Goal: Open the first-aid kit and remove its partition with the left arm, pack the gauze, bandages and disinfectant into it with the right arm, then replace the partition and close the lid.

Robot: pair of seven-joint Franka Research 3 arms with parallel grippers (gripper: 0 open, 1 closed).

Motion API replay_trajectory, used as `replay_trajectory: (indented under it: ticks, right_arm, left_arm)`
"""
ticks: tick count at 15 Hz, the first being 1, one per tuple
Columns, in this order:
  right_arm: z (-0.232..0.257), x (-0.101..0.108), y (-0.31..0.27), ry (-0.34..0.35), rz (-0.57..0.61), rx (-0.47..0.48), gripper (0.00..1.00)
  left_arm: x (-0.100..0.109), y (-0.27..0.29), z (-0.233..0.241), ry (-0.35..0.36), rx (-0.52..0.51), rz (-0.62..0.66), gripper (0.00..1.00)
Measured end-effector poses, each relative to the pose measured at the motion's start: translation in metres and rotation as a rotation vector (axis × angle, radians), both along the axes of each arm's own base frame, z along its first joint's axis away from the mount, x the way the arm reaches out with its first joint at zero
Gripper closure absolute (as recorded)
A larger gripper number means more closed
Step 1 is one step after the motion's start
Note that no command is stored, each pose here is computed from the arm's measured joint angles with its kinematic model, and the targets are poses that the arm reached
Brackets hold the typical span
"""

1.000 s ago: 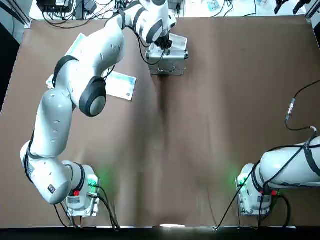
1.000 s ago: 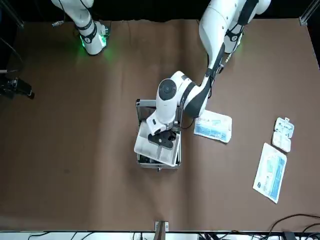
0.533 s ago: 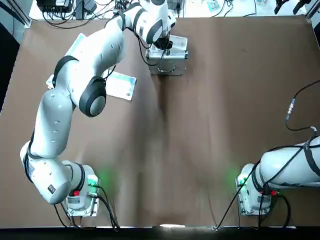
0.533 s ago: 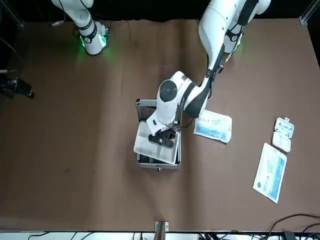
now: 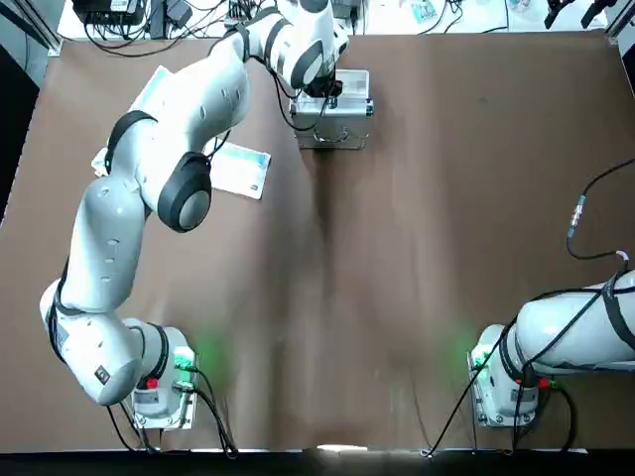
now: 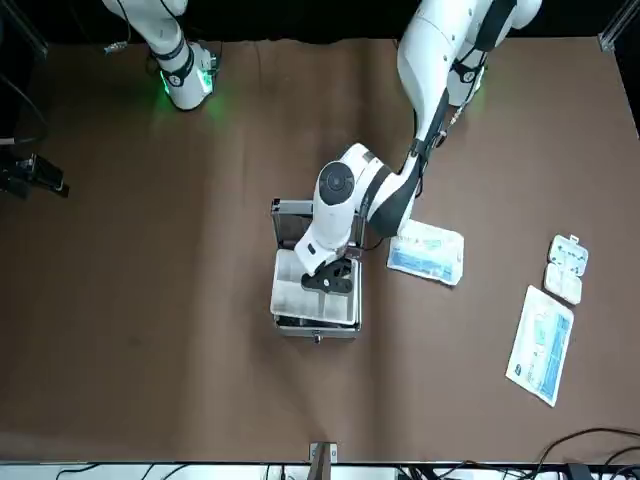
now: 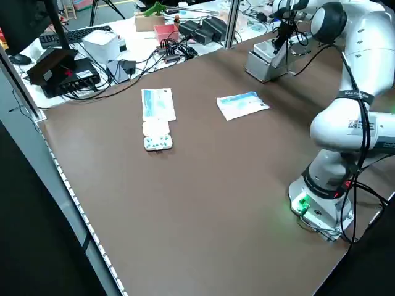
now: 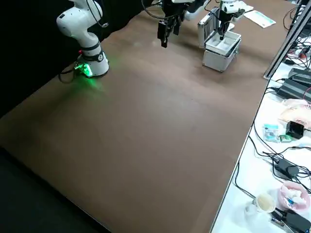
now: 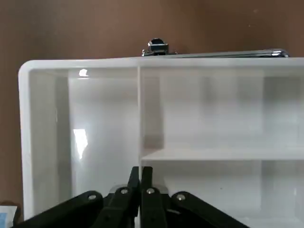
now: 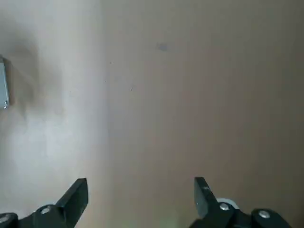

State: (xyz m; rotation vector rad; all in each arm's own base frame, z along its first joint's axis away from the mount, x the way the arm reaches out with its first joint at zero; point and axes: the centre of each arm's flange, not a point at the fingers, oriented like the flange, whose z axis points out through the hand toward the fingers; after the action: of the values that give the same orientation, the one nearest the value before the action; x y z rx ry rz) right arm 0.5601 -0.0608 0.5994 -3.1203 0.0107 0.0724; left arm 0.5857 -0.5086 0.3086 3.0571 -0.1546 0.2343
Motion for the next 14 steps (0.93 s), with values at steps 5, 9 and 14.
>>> replay_trajectory:
  ticks: [5,9,14]
  right_arm:
    - [0.0002,0.0002,0.0002,-0.002,0.006,0.000,0.01]
    - [0.0006,0.0009,0.0000,-0.007,0.006,-0.001,0.01]
    - [0.0001,0.0014,0.0001,-0.010,0.006,-0.001,0.01]
  left_arm:
    - [0.0002,0.0003,-0.0009,0.001,-0.001,0.012,0.97]
    - [0.0008,0.0011,-0.0011,0.000,0.002,0.012,0.97]
    - [0.0006,0.0016,-0.0026,0.002,0.006,0.012,0.97]
